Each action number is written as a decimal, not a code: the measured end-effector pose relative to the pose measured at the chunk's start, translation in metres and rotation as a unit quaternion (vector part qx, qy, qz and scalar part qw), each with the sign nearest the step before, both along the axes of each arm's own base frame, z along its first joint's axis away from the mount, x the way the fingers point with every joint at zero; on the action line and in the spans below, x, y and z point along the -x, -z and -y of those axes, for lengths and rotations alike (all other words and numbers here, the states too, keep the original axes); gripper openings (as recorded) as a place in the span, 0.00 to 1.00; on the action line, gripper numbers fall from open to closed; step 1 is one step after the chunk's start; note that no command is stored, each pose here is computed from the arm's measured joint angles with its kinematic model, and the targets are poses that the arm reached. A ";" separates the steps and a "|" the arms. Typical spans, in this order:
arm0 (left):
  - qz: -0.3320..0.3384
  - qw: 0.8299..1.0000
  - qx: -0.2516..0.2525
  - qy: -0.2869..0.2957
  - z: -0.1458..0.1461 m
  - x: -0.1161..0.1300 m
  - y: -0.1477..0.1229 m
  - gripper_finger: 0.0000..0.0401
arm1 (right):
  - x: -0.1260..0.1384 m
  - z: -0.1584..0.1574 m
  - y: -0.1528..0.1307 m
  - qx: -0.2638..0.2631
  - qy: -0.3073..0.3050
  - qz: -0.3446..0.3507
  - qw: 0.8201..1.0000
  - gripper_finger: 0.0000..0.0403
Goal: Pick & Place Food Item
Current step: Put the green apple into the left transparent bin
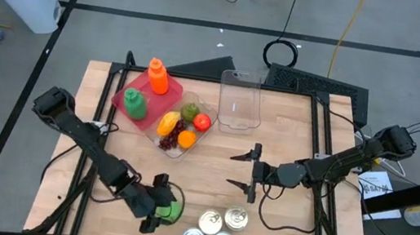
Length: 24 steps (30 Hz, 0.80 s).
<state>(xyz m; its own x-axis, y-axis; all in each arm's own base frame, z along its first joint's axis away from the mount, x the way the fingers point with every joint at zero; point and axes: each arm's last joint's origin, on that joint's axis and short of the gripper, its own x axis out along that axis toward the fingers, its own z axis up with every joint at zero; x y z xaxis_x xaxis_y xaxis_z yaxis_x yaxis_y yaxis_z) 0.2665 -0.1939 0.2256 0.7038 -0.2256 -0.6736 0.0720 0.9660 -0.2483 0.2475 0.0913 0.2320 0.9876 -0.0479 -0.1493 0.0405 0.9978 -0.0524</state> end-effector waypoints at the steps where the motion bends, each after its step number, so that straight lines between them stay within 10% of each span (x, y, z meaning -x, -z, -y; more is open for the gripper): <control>1: -0.006 1.000 -0.013 0.000 0.001 0.003 0.002 0.87 | 0.000 0.000 0.000 0.000 0.000 0.000 1.000 0.80; 15: -0.154 0.988 -0.019 -0.003 0.022 0.033 0.033 0.80 | 0.000 0.000 0.000 0.001 0.000 -0.003 1.000 0.80; 24: -0.108 0.992 0.021 0.064 0.049 0.006 0.073 0.80 | 0.000 0.000 0.000 -0.005 0.001 -0.002 1.000 0.80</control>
